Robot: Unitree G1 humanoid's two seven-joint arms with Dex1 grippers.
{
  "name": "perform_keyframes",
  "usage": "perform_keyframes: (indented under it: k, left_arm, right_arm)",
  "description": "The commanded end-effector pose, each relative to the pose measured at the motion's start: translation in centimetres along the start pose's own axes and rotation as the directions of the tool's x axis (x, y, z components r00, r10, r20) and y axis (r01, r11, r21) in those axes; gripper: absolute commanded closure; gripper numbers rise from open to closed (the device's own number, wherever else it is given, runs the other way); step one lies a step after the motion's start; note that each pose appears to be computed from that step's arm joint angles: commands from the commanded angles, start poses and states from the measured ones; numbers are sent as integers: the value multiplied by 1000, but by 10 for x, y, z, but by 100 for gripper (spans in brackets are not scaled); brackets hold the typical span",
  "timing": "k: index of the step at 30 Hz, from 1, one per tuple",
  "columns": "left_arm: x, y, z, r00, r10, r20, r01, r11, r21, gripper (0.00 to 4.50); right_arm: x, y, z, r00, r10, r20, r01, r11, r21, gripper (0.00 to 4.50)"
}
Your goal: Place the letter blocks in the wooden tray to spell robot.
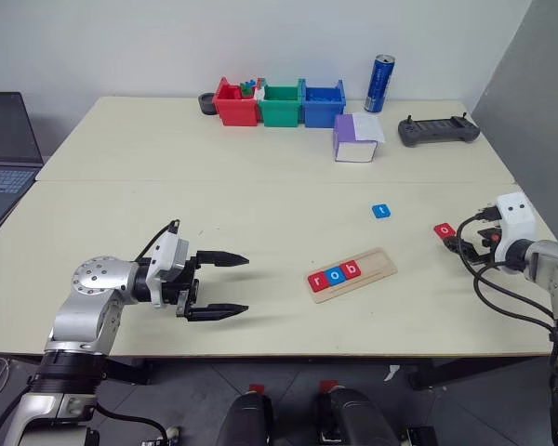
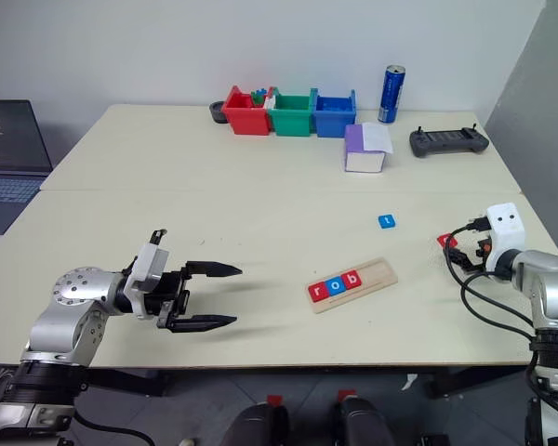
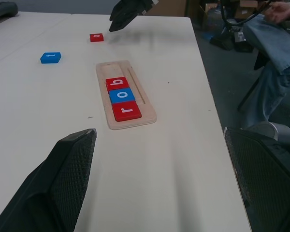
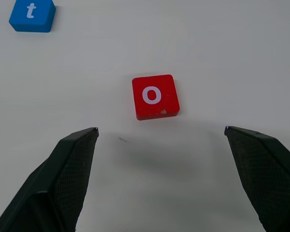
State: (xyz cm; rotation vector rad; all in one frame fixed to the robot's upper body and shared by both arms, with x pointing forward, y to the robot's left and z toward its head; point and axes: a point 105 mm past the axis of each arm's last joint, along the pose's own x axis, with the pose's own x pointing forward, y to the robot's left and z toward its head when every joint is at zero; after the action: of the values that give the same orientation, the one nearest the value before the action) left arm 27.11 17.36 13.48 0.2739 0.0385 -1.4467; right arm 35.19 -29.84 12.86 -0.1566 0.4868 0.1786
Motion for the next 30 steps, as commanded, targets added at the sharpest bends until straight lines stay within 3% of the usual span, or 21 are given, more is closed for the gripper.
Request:
perform_keyframes:
  k: [1, 20, 25, 28, 30]
  left_arm:
    - [1, 0, 7, 1000, -7, 8, 6, 999, 38, 0]
    - [-2, 1, 10, 1000, 10, 4, -10, 999, 45, 0]
    - [-6, 0, 11, 1000, 26, -2, -26, 999, 45, 0]
    - [-7, -1, 11, 1000, 30, -4, -30, 999, 44, 0]
    - [-8, -1, 11, 999, 32, -5, -32, 999, 44, 0]
  right_arm:
    - [-2, -1, 21, 996, 21, 88, -18, 999, -36, 5]
    - [47, -14, 15, 989, 129, 69, -126, 991, -47, 5]
    - [55, -11, -1, 990, 142, 26, -141, 989, -35, 5]
    - [56, -10, -8, 989, 147, 11, -146, 989, -23, 68]
    - [56, -10, -12, 989, 148, 7, -148, 989, -13, 135]
